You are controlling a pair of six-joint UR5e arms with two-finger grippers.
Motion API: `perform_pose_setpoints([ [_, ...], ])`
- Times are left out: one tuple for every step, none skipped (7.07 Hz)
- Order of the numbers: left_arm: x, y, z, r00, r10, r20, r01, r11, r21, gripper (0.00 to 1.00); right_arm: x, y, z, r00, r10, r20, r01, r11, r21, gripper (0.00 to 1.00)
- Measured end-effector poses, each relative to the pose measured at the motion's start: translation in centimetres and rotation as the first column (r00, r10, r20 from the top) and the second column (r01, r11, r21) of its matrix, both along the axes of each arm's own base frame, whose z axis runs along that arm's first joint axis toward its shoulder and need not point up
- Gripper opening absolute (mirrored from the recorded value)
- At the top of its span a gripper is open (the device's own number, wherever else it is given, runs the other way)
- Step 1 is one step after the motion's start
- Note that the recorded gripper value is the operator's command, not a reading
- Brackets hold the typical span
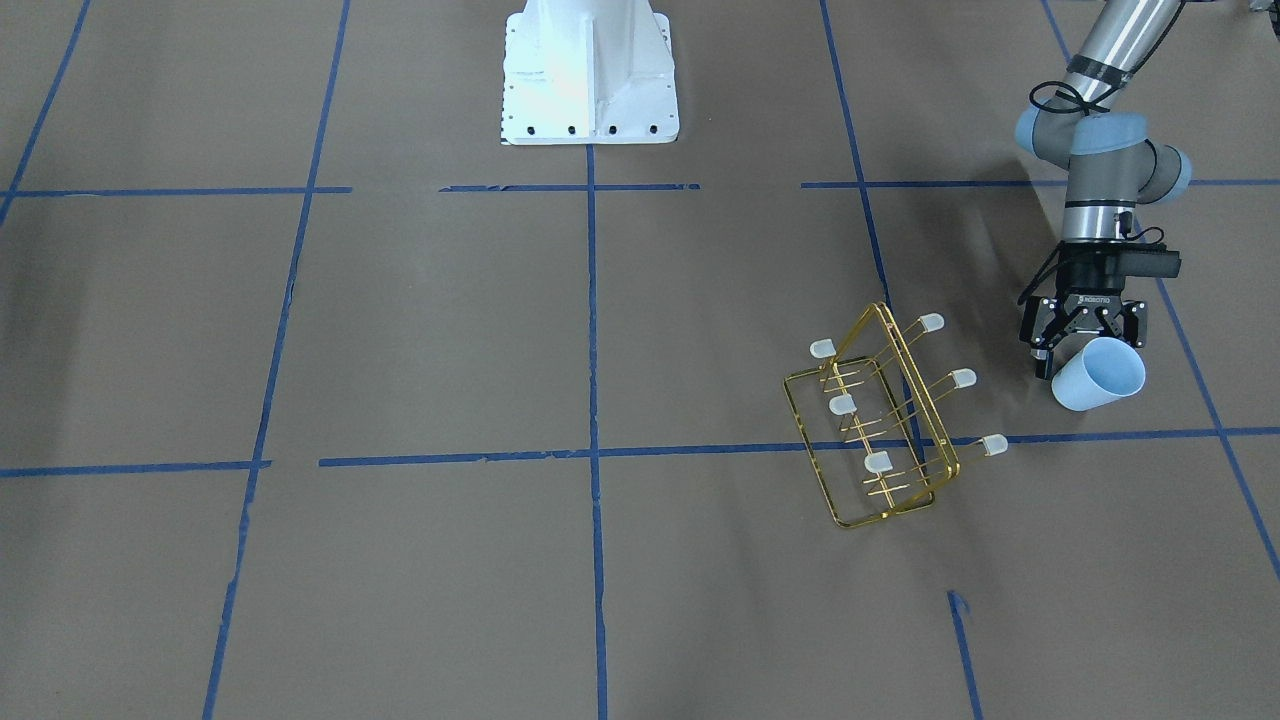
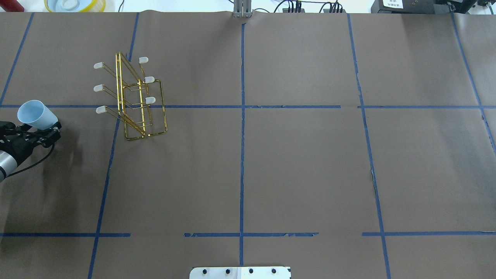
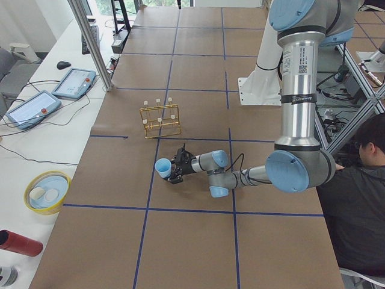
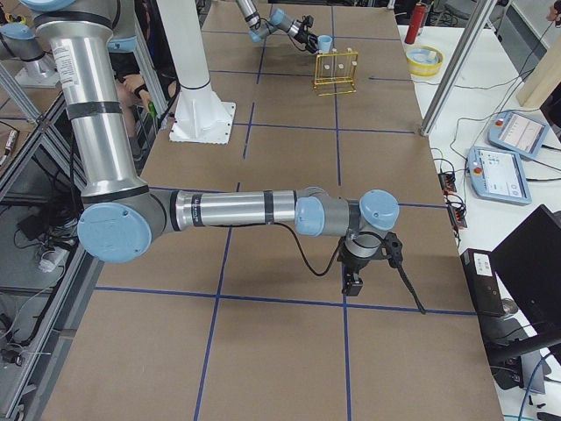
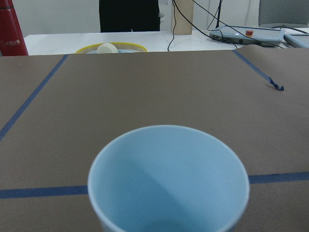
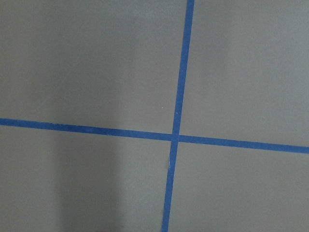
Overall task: Hang cup on cup holder
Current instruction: 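Hold the light blue cup with the left gripper, adjusting grip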
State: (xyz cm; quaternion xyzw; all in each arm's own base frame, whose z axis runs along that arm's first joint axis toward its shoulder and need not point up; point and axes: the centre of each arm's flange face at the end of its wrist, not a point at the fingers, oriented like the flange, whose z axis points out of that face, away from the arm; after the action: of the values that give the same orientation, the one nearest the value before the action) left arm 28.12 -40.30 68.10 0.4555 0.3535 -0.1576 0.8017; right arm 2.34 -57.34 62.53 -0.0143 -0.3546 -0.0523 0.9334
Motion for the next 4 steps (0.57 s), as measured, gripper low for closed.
perform_pose_setpoints([
  [-0.02,0.0,0.17,1.0,0.004,-0.001,-0.004,1.0,-0.007,0.93,0.0,0.0,0.0,1.0,0.0,0.0,0.0,1.0,0.0,1.0],
  [-0.05,-0.02,0.24,1.0,0.005,-0.004,-0.005,1.0,-0.011,0.93,0.0,0.0,0.0,1.0,0.0,0.0,0.0,1.0,0.0,1.0],
  [-0.05,-0.18,0.15,1.0,0.004,-0.008,-0.004,1.0,-0.012,0.93,0.0,0.0,0.0,1.0,0.0,0.0,0.0,1.0,0.0,1.0],
  [-0.1,-0.59,-0.12,1.0,-0.001,-0.014,0.001,1.0,-0.01,0.94,0.0,0.0,0.0,1.0,0.0,0.0,0.0,1.0,0.0,1.0],
])
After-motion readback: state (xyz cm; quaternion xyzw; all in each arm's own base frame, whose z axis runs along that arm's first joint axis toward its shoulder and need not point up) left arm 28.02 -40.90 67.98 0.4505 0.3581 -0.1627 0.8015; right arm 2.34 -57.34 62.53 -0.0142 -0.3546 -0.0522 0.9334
